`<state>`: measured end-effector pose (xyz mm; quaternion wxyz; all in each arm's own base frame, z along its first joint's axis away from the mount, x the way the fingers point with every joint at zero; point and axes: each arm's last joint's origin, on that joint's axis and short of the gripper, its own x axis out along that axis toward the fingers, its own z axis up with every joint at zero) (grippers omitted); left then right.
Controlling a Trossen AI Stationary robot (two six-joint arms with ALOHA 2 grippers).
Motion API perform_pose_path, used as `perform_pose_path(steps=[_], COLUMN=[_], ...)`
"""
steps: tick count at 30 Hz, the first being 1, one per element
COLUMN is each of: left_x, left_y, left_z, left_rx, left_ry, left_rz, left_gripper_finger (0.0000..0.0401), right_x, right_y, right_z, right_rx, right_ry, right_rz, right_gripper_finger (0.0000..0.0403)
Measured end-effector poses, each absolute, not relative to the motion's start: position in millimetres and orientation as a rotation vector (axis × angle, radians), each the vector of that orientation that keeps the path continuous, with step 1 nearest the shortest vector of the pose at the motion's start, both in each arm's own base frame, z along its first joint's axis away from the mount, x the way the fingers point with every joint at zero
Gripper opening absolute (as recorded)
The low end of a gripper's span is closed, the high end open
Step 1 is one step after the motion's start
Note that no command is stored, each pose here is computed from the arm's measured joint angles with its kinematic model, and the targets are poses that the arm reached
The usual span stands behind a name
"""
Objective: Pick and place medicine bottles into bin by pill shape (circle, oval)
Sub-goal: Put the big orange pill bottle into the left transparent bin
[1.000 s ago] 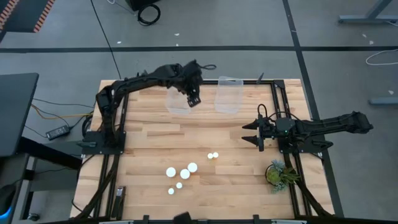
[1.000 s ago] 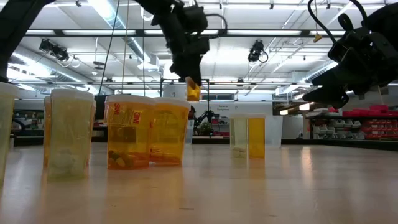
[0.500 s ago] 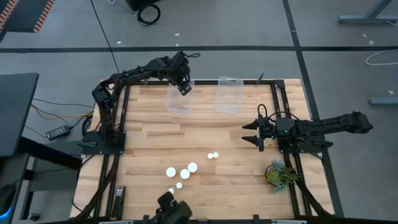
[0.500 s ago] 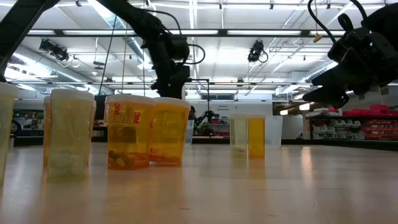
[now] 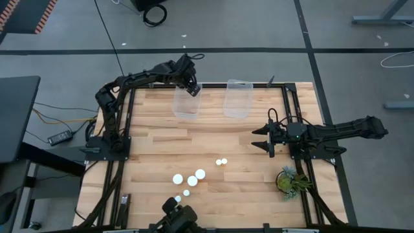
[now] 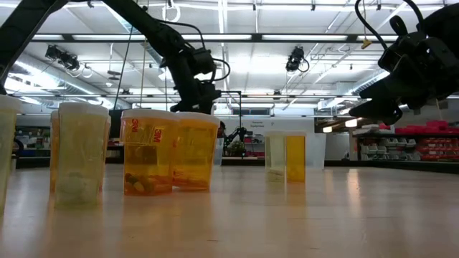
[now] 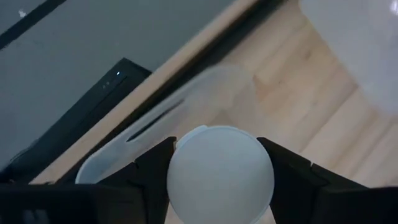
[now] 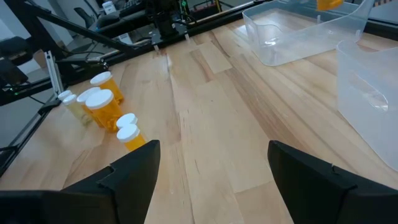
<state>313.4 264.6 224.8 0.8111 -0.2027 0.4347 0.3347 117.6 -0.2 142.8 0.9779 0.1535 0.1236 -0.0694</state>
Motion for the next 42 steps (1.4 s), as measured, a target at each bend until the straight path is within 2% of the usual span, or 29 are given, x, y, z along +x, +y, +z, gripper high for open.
perform_pose_path(steps=[4, 14, 20, 27, 35, 42], left_x=[318.0, 326.5, 325.6, 332.4, 337.0, 339.2], left_y=[266.9, 268.9, 271.9, 267.8, 264.2, 264.9], left_z=[220.9, 188.5, 187.9, 189.1, 182.2, 171.7], left_rx=[-0.487, -0.535, -0.547, -0.526, -0.509, -0.517], left_ry=[0.885, 0.957, 0.94, 0.911, 0.934, 0.959], left_rz=[0.746, 0.754, 0.797, 0.822, 0.819, 0.807], left_gripper_finger=[0.021, 0.022, 0.0212, 0.0223, 0.0212, 0.0229], right_x=[117.6, 117.7, 117.6, 117.6, 117.6, 117.7], right_y=[-0.2, -0.2, -0.2, -0.2, -0.2, -0.2], right_z=[142.8, 142.8, 142.8, 142.6, 142.7, 142.8], right_rx=[0.309, 0.309, 0.309, 0.309, 0.309, 0.309], right_ry=[0.249, 0.249, 0.249, 0.249, 0.249, 0.249], right_rz=[-0.14, -0.14, -0.139, -0.14, -0.14, -0.139], right_gripper_finger=[0.0305, 0.0305, 0.0305, 0.0305, 0.0305, 0.0305])
